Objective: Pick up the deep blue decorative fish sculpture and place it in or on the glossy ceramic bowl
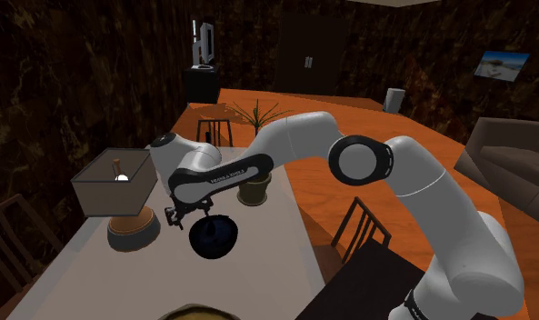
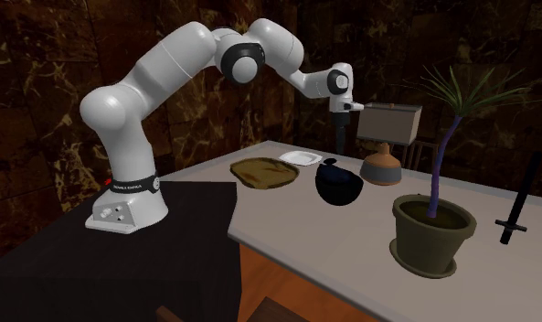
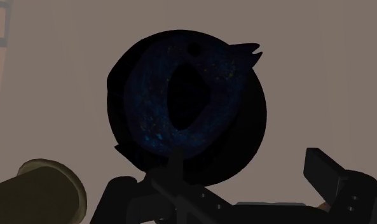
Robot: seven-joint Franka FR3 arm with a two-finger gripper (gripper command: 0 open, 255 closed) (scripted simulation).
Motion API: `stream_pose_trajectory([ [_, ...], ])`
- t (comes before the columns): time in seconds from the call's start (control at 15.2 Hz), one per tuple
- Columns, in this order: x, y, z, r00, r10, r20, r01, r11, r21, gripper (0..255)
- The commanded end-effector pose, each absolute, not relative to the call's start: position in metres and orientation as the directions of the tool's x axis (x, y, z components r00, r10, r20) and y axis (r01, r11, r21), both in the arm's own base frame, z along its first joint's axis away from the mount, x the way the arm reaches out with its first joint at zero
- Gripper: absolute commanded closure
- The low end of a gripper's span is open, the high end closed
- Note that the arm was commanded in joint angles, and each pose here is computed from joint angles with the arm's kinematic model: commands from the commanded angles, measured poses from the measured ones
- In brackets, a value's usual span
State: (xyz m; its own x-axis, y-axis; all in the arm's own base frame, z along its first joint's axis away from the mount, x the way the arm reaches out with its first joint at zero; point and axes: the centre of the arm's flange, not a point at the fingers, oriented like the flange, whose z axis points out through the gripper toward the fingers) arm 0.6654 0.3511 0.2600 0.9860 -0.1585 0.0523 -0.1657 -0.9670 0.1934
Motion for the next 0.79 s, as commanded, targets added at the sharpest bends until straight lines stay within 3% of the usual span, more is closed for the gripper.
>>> stream_pose_trajectory([
  [0.0, 0.665, 0.354, 0.273, 0.986, -0.158, 0.052, -0.166, -0.967, 0.193, 0],
  [0.2, 0.664, 0.361, 0.309, 0.986, -0.158, 0.052, -0.166, -0.967, 0.193, 0],
  [0.73, 0.664, 0.361, 0.309, 0.986, -0.158, 0.052, -0.166, -0.967, 0.193, 0],
])
